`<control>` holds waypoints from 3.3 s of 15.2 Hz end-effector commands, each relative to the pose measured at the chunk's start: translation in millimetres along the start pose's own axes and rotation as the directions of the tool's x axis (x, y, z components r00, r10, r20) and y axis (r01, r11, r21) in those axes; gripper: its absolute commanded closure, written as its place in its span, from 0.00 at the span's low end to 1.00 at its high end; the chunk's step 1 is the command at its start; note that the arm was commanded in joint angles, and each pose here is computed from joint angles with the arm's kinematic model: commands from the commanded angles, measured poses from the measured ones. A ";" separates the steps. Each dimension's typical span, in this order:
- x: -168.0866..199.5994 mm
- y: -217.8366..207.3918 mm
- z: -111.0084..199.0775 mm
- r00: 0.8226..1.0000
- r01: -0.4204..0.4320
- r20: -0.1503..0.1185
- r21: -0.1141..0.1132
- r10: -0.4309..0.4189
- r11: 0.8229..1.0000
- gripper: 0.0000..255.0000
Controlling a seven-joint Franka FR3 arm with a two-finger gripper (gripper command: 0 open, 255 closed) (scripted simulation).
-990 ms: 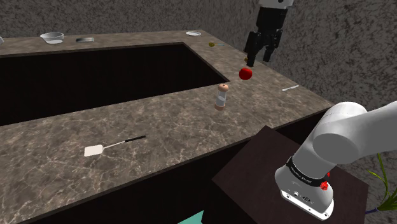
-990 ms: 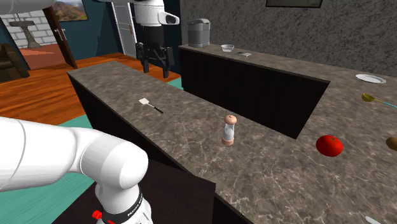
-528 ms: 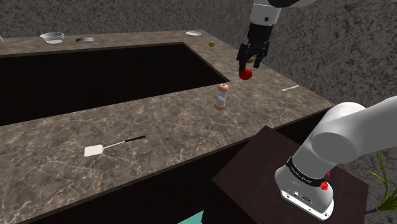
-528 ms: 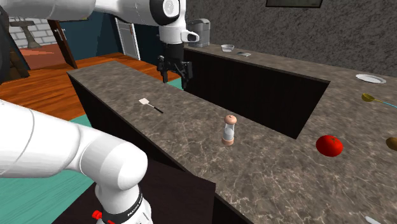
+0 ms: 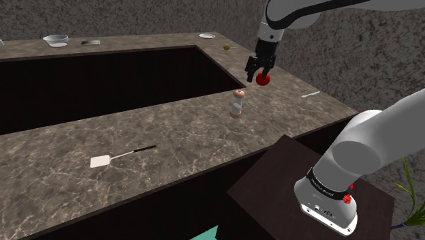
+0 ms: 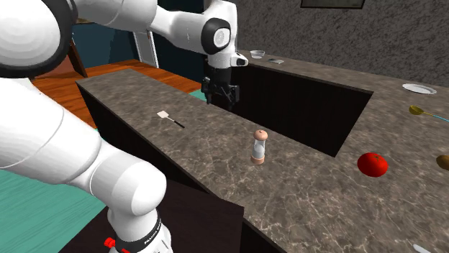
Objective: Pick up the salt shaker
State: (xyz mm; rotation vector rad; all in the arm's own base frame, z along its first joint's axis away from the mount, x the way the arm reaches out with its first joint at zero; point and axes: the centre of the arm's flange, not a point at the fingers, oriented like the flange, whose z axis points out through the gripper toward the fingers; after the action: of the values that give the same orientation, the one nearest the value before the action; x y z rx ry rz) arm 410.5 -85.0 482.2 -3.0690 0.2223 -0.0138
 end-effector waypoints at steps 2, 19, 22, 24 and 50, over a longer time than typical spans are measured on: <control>26.8 20.9 23.6 1.000 -0.003 -0.013 0.009 0.004 1.000 0.00; 171.8 131.4 150.3 0.997 -0.020 -0.078 0.065 0.025 0.998 0.00; 187.5 143.3 168.8 0.996 -0.022 -0.085 0.072 0.028 0.997 0.00; 187.4 143.9 179.3 0.996 -0.022 -0.085 0.072 0.028 0.997 0.00; 187.6 142.1 150.7 0.996 -0.022 -0.085 0.072 0.028 0.997 1.00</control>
State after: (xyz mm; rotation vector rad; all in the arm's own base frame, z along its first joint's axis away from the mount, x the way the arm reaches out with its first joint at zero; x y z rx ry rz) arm 577.9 -242.2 316.8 -2.9981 0.2583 -0.1497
